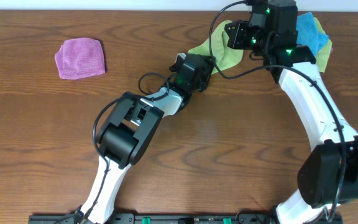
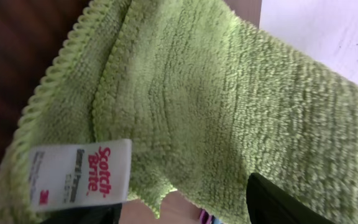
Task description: Fold the cloth
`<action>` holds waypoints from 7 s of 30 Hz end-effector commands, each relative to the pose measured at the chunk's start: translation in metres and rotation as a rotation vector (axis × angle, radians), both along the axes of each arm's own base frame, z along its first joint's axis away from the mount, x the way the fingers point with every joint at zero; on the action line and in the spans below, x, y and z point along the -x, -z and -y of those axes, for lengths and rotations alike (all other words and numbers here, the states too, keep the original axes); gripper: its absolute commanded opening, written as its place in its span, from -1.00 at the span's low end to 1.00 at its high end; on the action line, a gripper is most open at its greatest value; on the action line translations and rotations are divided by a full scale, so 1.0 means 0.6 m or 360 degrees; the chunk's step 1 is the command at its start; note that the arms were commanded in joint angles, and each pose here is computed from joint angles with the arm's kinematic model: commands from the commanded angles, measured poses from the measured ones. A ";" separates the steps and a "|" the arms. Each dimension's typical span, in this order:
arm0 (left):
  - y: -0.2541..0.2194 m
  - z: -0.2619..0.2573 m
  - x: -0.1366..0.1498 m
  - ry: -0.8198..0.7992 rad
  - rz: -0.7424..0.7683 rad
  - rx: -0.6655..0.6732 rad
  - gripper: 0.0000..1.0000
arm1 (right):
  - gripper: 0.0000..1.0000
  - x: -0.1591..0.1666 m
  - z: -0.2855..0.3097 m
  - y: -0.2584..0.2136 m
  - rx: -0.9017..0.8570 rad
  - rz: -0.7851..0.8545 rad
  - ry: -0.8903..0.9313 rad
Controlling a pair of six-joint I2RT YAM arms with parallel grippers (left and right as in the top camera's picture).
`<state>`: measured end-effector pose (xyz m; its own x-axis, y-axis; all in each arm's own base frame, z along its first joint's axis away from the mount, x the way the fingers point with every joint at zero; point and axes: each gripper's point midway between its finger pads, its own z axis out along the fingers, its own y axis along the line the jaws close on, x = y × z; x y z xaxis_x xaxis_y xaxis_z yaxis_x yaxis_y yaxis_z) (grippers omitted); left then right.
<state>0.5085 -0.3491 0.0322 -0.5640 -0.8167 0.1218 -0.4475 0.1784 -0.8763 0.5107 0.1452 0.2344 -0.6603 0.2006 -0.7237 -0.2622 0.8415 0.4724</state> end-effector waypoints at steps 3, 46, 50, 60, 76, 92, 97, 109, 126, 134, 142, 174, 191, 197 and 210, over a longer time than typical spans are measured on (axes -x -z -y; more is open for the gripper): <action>0.009 0.020 -0.014 0.0030 0.0018 0.0025 0.15 | -0.97 0.002 -0.013 -0.005 -0.0009 0.0005 -0.0049; 0.014 -0.001 -0.027 0.0151 0.0056 -0.0049 0.01 | -0.97 0.024 -0.026 -0.003 -0.0041 -0.0052 -0.0143; 0.015 -0.008 -0.032 0.0107 0.0067 -0.0071 -0.10 | -0.97 0.029 -0.032 -0.003 -0.0061 -0.0065 -0.0175; 0.022 -0.010 -0.033 0.0150 0.0127 -0.0164 -0.42 | -0.97 0.046 -0.064 0.002 -0.0047 -0.0093 -0.0245; 0.037 -0.018 -0.040 0.0180 0.0159 -0.0186 -0.88 | -0.97 0.069 -0.068 0.016 0.0001 -0.0165 -0.0289; -0.105 -0.094 -0.059 0.0664 0.0452 0.0063 -0.88 | -0.98 0.092 -0.050 -0.014 0.0079 -0.0137 -0.0251; -0.156 -0.154 -0.056 0.0677 0.0437 -0.0060 -0.88 | -0.98 0.092 -0.044 -0.008 0.0104 -0.0160 -0.0218; -0.250 -0.252 -0.095 0.0534 0.0533 -0.0138 -0.88 | -0.97 0.027 -0.029 -0.057 0.0178 0.0165 -0.0039; -0.301 -0.313 -0.137 0.0444 0.0645 -0.0361 -0.88 | -0.98 -0.054 -0.028 -0.029 0.0150 0.0309 0.0085; -0.313 -0.303 -0.117 0.0595 0.0676 -0.0250 -0.88 | -0.97 -0.044 -0.031 -0.045 0.0159 0.0241 0.0060; -0.352 -0.279 -0.093 0.0777 0.0755 -0.0124 -0.88 | -0.97 -0.010 -0.030 -0.068 0.0224 0.0206 0.0022; -0.232 -0.321 0.213 0.1463 -0.0141 -0.0603 -0.88 | -0.97 0.184 -0.021 0.046 0.0538 -0.0531 -0.0196; -0.151 -0.333 0.303 0.1641 -0.0397 -0.0528 -0.88 | -0.97 0.290 0.014 0.100 0.0555 -0.0627 -0.0169; -0.123 -0.328 0.334 0.1620 -0.0403 -0.0477 -0.88 | -0.97 0.327 0.025 0.130 0.0538 -0.0622 -0.0151; -0.041 -0.336 0.432 0.1636 -0.0568 -0.0410 -0.88 | -0.97 0.386 0.022 0.243 0.0519 -0.0849 -0.0113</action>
